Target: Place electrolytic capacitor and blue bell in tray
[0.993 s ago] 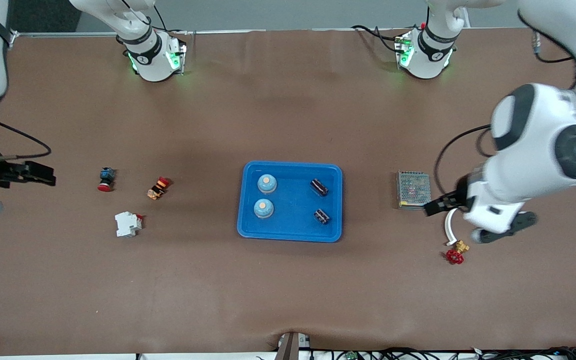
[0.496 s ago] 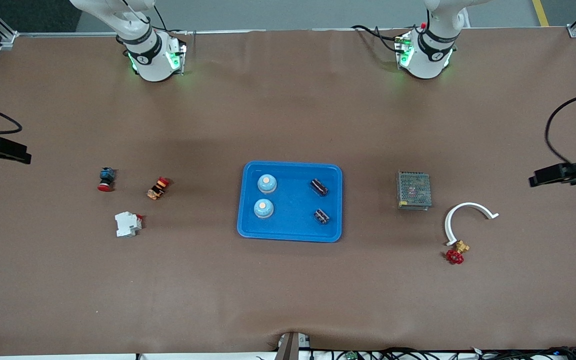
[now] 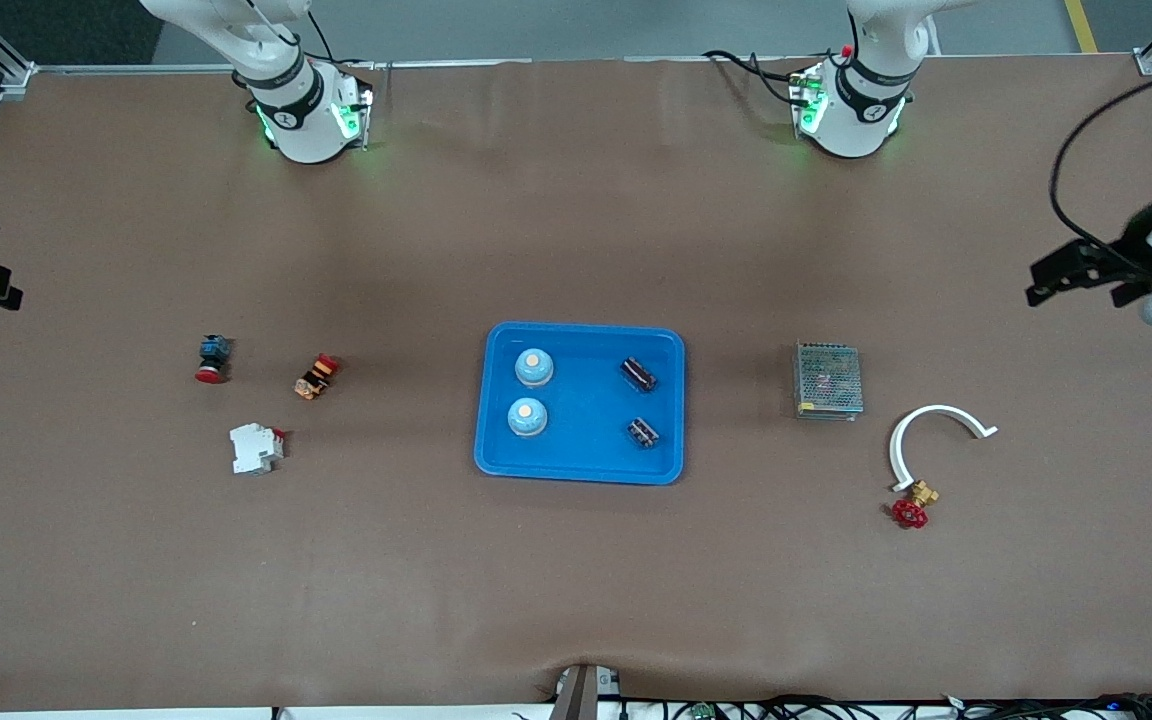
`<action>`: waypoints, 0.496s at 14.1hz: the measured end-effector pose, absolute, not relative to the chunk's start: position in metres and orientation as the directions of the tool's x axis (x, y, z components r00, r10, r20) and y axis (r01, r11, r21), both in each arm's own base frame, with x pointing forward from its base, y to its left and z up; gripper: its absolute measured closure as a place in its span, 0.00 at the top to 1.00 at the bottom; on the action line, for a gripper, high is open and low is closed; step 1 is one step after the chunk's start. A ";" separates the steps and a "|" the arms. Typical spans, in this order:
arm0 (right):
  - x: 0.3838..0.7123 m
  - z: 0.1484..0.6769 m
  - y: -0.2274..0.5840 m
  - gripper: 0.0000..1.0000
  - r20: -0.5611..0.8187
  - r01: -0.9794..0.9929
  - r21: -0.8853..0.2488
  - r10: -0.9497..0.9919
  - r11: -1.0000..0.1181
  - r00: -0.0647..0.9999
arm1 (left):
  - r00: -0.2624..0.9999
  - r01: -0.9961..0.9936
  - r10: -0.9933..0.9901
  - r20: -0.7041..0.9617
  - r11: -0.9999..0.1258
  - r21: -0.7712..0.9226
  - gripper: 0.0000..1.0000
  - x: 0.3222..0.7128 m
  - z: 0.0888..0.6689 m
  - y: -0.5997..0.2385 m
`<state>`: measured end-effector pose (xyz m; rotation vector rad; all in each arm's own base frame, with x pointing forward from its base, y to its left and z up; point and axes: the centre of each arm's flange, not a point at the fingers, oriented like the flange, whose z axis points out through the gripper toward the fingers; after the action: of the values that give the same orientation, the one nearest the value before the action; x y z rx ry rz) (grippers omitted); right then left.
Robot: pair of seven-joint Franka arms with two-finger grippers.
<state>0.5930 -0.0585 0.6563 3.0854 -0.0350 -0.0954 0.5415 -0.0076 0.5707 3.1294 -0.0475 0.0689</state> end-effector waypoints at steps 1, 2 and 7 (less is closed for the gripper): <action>0.589 0.662 -0.058 1.00 -0.052 -0.020 0.053 -0.023 -0.998 0.998 | 0.998 -0.036 -0.036 0.053 -0.999 0.004 1.00 0.533 0.570 -0.013; 0.587 0.667 -0.057 1.00 -0.045 -0.019 0.049 -0.021 -0.999 0.999 | 0.997 -0.037 -0.037 0.066 -0.999 0.000 1.00 0.529 0.572 -0.015; 0.578 0.658 -0.055 1.00 -0.030 -0.019 0.031 -0.020 -0.999 0.999 | 0.988 -0.044 -0.043 0.149 -0.999 0.001 1.00 0.540 0.605 -0.016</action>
<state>0.5781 -0.0548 0.6581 3.1104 -0.0301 -0.0468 0.5400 -0.0163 0.6052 3.1281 -0.0682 0.2344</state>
